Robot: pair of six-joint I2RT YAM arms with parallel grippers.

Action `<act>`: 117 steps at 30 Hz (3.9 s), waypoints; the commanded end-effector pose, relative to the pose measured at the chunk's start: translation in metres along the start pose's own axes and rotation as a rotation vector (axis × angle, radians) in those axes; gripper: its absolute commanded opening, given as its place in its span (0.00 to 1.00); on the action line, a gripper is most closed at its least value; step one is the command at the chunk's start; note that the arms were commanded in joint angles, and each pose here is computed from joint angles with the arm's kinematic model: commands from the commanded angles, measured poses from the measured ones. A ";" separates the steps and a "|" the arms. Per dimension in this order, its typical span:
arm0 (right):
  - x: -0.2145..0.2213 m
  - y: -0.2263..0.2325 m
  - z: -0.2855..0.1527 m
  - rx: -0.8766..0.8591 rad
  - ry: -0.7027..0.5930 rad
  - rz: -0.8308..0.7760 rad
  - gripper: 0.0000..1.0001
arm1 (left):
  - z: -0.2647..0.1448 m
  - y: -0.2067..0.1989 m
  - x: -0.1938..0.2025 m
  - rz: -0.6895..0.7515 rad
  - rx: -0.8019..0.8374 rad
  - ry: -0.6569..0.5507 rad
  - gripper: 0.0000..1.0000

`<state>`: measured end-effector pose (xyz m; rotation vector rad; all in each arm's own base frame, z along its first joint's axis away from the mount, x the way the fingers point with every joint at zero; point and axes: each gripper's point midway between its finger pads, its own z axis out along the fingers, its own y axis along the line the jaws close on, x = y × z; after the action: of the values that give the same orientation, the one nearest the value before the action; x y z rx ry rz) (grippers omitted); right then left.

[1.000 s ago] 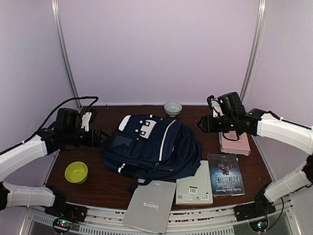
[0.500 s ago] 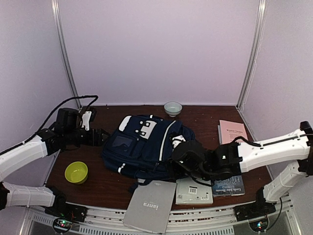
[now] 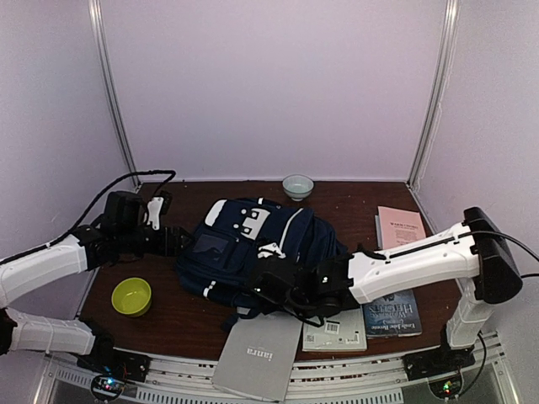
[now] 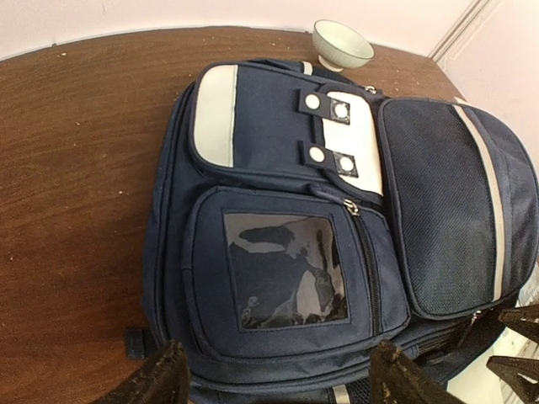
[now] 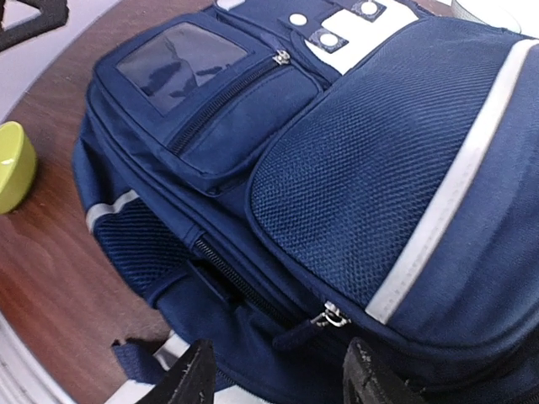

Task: Pack the student bag
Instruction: Pick up the student bag from the upper front pocket.

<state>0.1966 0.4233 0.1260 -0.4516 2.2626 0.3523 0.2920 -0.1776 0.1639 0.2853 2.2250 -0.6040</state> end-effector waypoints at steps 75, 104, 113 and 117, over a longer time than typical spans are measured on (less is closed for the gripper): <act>0.023 -0.044 0.024 0.006 0.142 -0.317 0.29 | -0.005 -0.019 -0.034 0.222 -0.057 -0.112 0.77; 0.048 -0.058 0.055 -0.017 0.249 -0.206 0.00 | -0.006 -0.023 -0.034 0.247 -0.046 -0.101 0.75; 0.026 -0.035 0.024 -0.194 0.248 -0.150 0.00 | -0.008 -0.098 -0.040 0.663 0.197 -0.173 0.63; 0.017 -0.021 0.016 -0.347 0.273 -0.034 0.00 | -0.008 -0.125 -0.044 0.926 0.312 -0.370 0.60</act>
<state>0.2182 0.3989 0.0817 -0.7764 2.4177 0.4587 0.2745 -0.2518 0.2114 0.9225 1.8362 -0.4620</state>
